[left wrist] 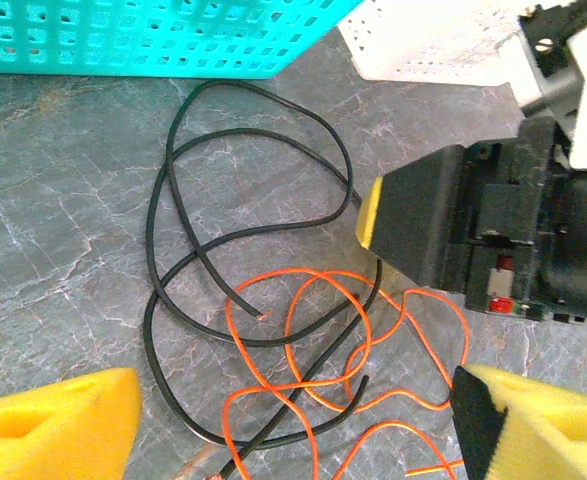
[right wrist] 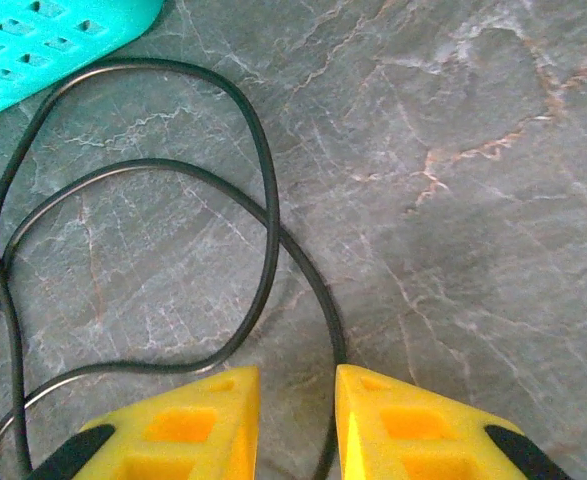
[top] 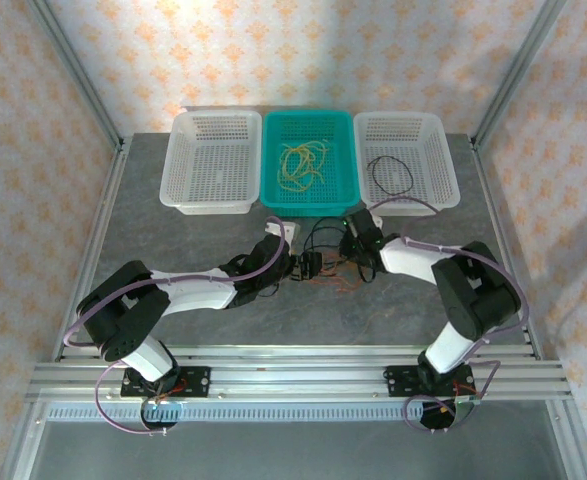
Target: Untangle the cables
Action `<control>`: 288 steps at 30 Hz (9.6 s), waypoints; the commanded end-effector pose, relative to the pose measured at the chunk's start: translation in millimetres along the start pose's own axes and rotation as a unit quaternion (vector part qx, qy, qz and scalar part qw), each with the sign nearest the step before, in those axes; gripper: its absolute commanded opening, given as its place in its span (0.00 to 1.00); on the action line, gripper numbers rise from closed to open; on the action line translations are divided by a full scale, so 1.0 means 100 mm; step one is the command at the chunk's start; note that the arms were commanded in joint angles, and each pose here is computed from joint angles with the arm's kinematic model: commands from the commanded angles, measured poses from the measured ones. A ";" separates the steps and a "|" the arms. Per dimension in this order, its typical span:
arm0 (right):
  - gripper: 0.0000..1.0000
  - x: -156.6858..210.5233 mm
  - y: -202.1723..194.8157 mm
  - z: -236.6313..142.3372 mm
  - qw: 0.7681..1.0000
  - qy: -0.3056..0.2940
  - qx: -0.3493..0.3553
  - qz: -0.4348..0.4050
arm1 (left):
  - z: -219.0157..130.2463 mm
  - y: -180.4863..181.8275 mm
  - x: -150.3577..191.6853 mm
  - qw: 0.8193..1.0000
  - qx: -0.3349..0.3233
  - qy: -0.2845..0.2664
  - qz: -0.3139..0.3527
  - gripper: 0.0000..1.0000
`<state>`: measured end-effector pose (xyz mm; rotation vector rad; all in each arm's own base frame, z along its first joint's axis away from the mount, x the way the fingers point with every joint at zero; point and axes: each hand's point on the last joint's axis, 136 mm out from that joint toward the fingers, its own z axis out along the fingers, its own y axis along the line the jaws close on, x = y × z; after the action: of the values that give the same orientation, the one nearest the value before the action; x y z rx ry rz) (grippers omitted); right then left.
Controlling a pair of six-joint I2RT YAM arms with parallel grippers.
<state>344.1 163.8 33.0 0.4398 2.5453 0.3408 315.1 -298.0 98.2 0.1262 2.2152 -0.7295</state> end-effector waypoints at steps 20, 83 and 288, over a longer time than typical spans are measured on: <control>0.30 0.09 -0.04 0.05 1.000 0.004 -0.002 -0.008 | -0.02 -0.02 -0.23 0.999 0.001 -0.037 -0.018 0.82; 0.00 -0.72 0.59 -2.25 0.914 -0.265 -0.204 -0.229 | -0.08 -0.64 -1.24 0.974 0.179 -0.044 0.135 0.84; 0.45 0.19 0.04 -0.77 0.997 -0.006 0.020 -0.070 | -0.30 0.07 -0.17 0.998 -0.011 -0.029 -0.052 0.95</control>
<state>296.9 158.1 100.2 0.3092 2.5046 0.2255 304.8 -270.7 111.6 0.0462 2.2499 -0.6998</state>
